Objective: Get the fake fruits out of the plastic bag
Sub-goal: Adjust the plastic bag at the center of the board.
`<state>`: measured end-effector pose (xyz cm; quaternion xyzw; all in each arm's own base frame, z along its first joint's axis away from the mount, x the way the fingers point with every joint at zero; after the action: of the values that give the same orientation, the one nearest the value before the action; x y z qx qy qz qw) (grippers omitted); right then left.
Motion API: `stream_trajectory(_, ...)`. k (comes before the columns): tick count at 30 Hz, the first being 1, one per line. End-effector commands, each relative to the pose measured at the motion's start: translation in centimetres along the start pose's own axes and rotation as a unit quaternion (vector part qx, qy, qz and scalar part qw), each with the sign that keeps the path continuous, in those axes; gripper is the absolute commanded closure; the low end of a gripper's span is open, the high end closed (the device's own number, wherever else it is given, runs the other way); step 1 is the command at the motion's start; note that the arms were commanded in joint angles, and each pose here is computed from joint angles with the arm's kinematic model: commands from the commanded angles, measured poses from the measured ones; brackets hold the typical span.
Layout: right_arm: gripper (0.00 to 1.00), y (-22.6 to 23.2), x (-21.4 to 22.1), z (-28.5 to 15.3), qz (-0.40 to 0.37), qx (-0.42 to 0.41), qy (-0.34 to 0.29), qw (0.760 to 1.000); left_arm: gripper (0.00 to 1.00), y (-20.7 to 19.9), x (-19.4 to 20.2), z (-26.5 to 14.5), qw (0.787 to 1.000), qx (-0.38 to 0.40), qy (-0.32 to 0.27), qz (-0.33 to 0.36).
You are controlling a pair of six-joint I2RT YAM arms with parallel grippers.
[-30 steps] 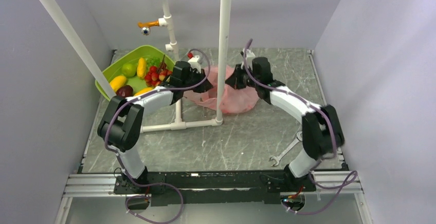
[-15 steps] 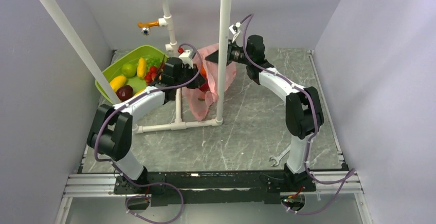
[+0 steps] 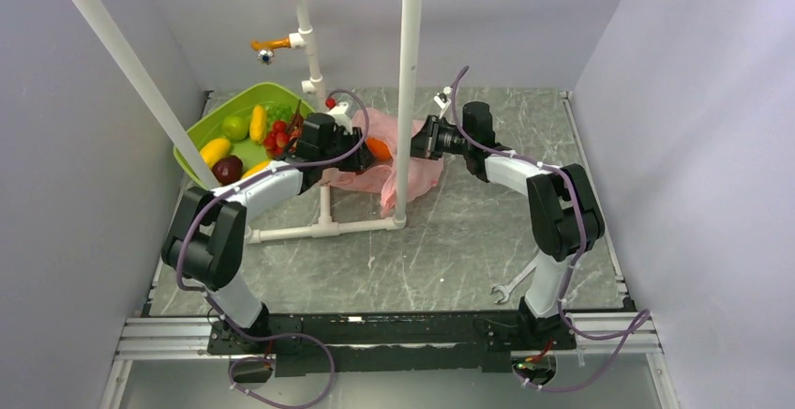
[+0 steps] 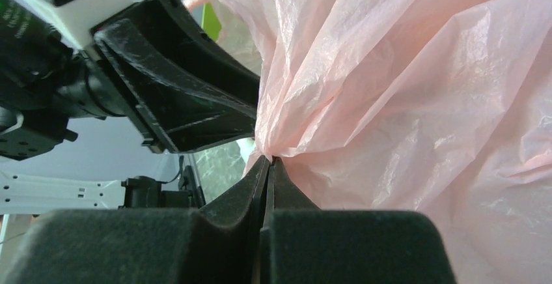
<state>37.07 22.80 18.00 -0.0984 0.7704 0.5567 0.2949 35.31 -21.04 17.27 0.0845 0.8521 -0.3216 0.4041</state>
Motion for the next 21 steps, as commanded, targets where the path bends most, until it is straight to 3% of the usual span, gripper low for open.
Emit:
stream_trajectory(1,1.0,3.7,-2.2,-1.1,-0.069,-0.024,-0.04,0.997,0.6,0.3,-1.5,0.3,0.999,-0.019,-0.02,0.029)
stream_trajectory(6,1.0,3.7,-2.4,-1.1,-0.069,-0.022,-0.037,0.997,0.53,1.0,-2.1,1.5,0.997,-0.05,-0.03,0.046)
stream_trajectory(15,1.0,3.8,-2.5,-1.1,-0.069,-0.022,-0.036,0.997,0.28,2.7,-2.3,4.3,0.991,-0.106,-0.013,0.078)
stream_trajectory(21,1.0,3.7,-2.2,-1.0,-0.067,-0.022,-0.033,0.997,0.18,3.4,-1.7,5.1,0.978,-0.165,-0.007,0.13)
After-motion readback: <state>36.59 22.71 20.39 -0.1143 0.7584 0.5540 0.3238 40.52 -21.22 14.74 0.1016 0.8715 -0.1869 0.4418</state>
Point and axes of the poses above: each gripper's point midway between its finger pads, its own z axis out along the fingers, its own y axis along the line the jaws close on, x = y × z, the point moved 7 cm from there along -z, back along the fingers, and after that the axes turned 1 degree about z, right-handed, at the moved point
